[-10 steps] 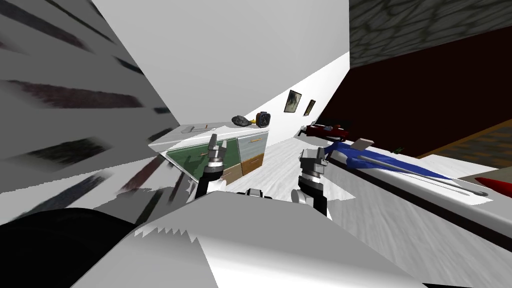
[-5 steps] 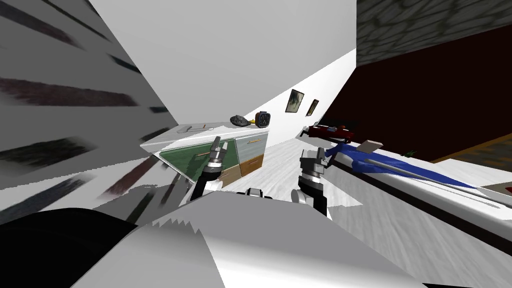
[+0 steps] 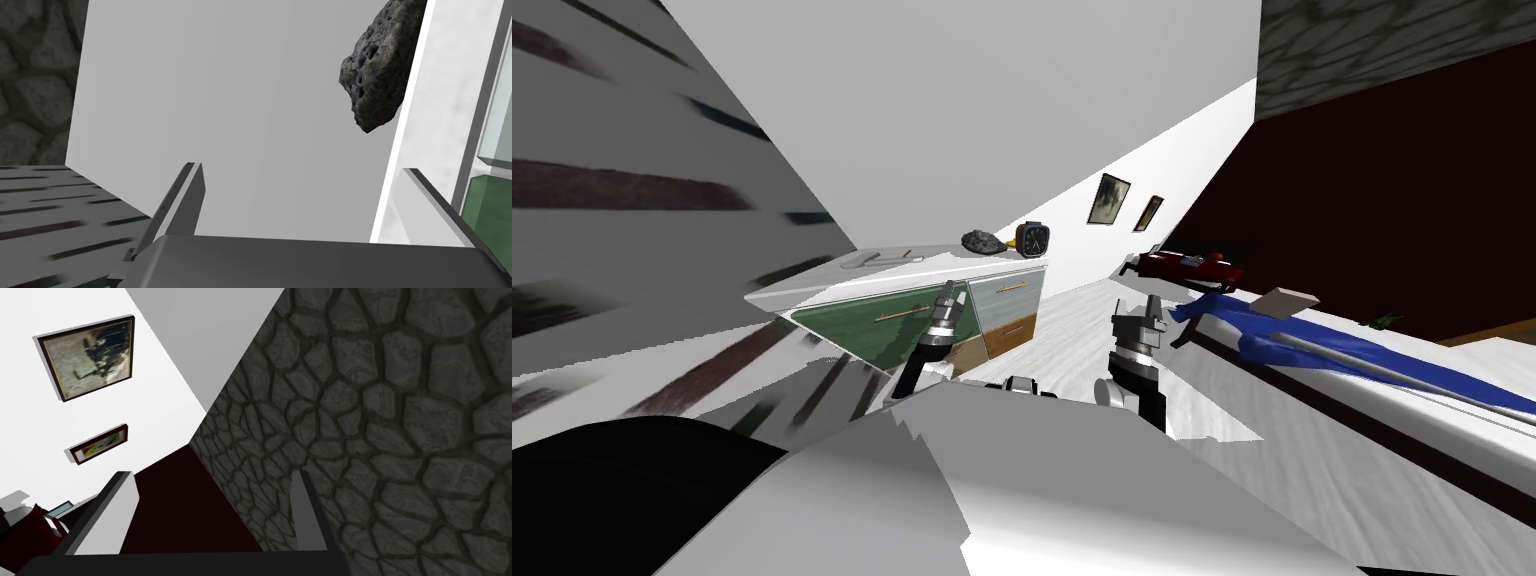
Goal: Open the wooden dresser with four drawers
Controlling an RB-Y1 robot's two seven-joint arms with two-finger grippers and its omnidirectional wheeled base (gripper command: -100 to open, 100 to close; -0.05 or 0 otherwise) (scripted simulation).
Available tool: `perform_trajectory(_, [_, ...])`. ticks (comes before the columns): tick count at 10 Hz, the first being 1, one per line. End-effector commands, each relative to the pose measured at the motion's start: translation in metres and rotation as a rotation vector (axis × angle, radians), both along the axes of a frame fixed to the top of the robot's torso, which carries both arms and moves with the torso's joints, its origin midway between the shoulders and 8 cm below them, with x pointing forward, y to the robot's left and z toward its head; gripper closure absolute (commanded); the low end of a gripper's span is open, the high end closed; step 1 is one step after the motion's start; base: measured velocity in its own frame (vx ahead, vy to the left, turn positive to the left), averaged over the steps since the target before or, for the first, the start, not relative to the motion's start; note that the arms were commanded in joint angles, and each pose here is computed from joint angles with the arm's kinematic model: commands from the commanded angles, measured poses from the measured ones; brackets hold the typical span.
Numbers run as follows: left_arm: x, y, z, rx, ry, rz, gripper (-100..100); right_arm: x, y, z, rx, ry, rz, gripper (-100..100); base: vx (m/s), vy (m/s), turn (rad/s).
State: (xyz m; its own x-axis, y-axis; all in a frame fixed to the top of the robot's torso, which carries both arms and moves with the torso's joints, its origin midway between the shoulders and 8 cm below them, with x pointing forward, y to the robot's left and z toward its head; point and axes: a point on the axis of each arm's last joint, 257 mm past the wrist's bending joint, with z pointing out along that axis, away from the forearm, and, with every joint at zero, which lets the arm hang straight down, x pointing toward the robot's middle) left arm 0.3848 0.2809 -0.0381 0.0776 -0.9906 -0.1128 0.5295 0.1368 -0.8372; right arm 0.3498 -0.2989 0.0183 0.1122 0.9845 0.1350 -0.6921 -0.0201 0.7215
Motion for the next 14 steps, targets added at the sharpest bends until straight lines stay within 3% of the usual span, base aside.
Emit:
perform_trajectory(1, [0.004, 0.019, -0.022, -0.019, 0.054, 0.023, -100, 0.0, 0.0, 0.0, 0.0, 0.0, 0.0, 0, 0.145, -0.172, 0.099])
perform_trajectory(8, [0.012, 0.069, -0.079, -0.091, 0.184, 0.098, -100, 0.0, 0.0, 0.0, 0.0, 0.0, 0.0, 0, 0.152, -0.153, 0.1])
perform_trajectory(14, [0.008, 0.106, -0.121, -0.181, 0.266, 0.169, -100, 0.0, 0.0, 0.0, 0.0, 0.0, 0.0, 0, 0.137, -0.172, 0.092])
